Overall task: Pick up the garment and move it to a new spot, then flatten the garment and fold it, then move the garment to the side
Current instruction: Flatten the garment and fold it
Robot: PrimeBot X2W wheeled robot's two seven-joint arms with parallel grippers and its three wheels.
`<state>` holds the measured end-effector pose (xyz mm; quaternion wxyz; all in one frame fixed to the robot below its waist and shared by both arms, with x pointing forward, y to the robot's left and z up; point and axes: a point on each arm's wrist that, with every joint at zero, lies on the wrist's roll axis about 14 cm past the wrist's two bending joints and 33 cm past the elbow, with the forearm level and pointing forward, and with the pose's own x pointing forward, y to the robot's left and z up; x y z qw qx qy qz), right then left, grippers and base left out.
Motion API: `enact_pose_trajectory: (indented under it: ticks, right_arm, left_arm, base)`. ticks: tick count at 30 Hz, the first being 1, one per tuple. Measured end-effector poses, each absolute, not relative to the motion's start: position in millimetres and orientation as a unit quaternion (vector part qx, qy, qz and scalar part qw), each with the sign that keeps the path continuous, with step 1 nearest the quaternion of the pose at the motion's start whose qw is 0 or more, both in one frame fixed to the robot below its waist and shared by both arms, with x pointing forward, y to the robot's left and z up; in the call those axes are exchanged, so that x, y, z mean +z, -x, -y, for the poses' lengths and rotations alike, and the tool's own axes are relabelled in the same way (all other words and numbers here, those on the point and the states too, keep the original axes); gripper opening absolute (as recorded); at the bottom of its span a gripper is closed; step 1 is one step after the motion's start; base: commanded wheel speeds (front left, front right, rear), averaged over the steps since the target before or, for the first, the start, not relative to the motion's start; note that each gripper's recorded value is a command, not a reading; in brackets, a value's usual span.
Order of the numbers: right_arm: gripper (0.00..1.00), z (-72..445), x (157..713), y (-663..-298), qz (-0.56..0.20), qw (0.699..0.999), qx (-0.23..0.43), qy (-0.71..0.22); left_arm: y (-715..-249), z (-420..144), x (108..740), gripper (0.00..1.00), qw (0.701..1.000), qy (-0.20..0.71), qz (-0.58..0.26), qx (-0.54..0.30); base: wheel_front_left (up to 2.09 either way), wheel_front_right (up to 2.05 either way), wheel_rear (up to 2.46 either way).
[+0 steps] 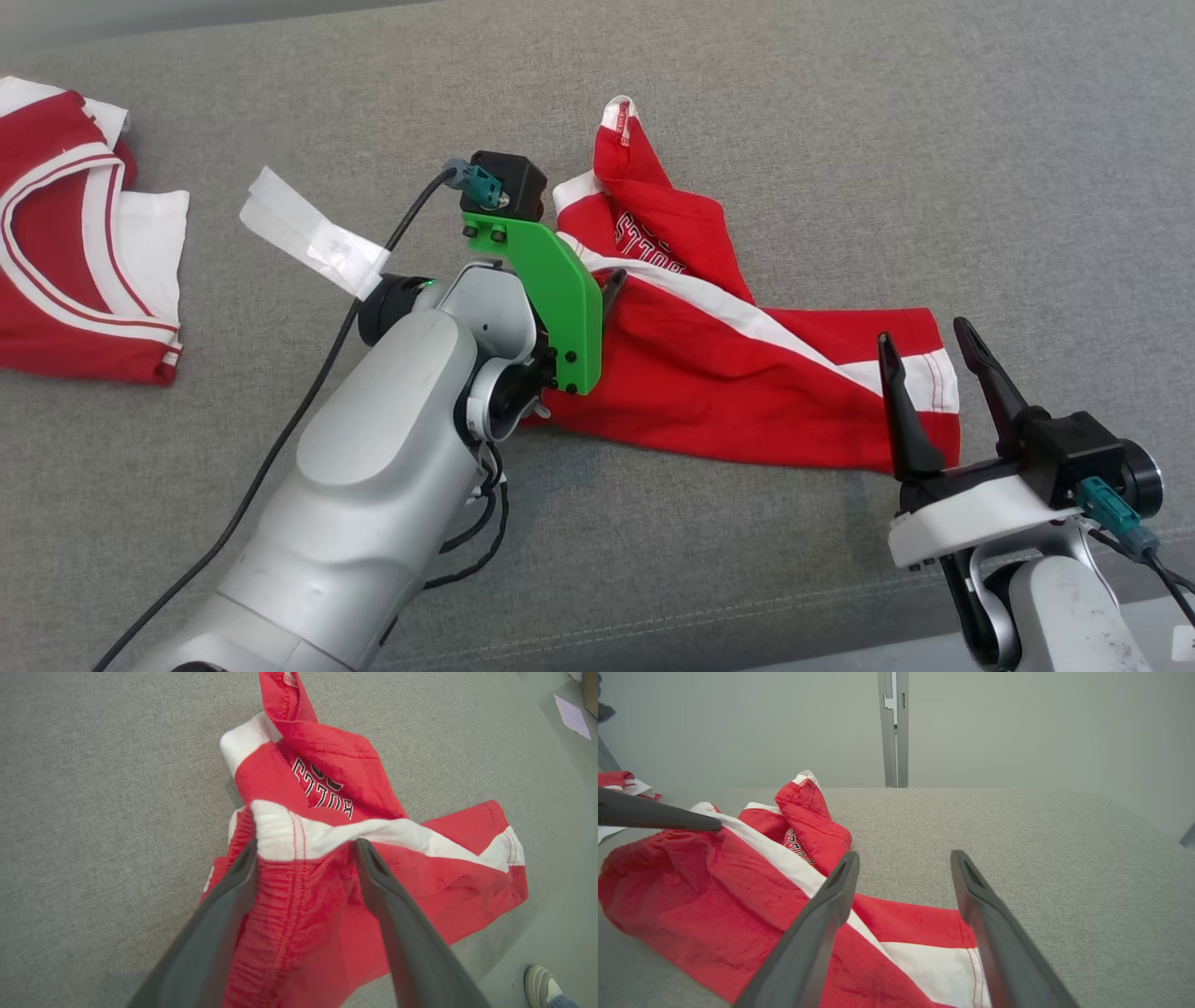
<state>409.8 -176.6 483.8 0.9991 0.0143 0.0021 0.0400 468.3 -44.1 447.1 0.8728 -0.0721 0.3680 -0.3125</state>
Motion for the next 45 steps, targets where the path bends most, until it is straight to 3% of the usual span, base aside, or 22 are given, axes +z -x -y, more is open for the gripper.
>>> enact_pose_trajectory:
  ticks: [14, 16, 17, 19, 21, 25, 28, 35, 45]
  right_arm:
    - [1.0, 184, 484, -407, -0.001, 0.999, 0.03, -0.012]
    - [1.0, 184, 484, -407, -0.001, 0.999, 0.03, -0.013]
    - [1.0, 183, 483, -407, -0.001, 0.999, 0.03, -0.014]
    - [1.0, 183, 483, -406, -0.001, 0.999, 0.03, -0.014]
    - [1.0, 183, 483, -406, -0.001, 0.999, 0.03, -0.014]
    - [1.0, 184, 484, -406, 0.0, 0.999, 0.029, -0.013]
    - [1.0, 187, 486, -406, 0.004, 1.0, 0.025, -0.012]
    - [1.0, 190, 487, -406, 0.007, 1.0, 0.021, -0.012]
    - [1.0, 183, 488, -412, 0.003, 0.999, 0.029, -0.02]
  left_arm:
    - [-469, 64, 468, 0.99, 0.873, 0.082, -0.345, -0.336]
    - [-469, 64, 469, 0.59, 0.873, 0.083, -0.342, -0.337]
    - [-469, 65, 469, 0.45, 0.873, 0.084, -0.342, -0.338]
    - [-467, 65, 468, 0.21, 0.872, 0.08, -0.345, -0.339]
    - [-467, 65, 467, 0.08, 0.872, 0.079, -0.347, -0.338]
    - [-461, 67, 456, 0.1, 0.866, 0.062, -0.362, -0.34]
    - [-460, 68, 454, 0.0, 0.866, 0.059, -0.362, -0.34]
    - [-467, 66, 460, 0.0, 0.877, 0.068, -0.338, -0.333]
    - [-468, 37, 491, 0.0, 0.914, 0.099, -0.226, -0.323]
  base:
    - [0.0, 0.0, 0.0]
    - [0.0, 0.0, 0.0]
    - [0.0, 0.0, 0.0]
    - [0.0, 0.0, 0.0]
    - [0.0, 0.0, 0.0]
    - [0.0, 0.0, 0.0]
    - [0.0, 0.0, 0.0]
    - [0.0, 0.0, 0.0]
    - [0.0, 0.0, 0.0]
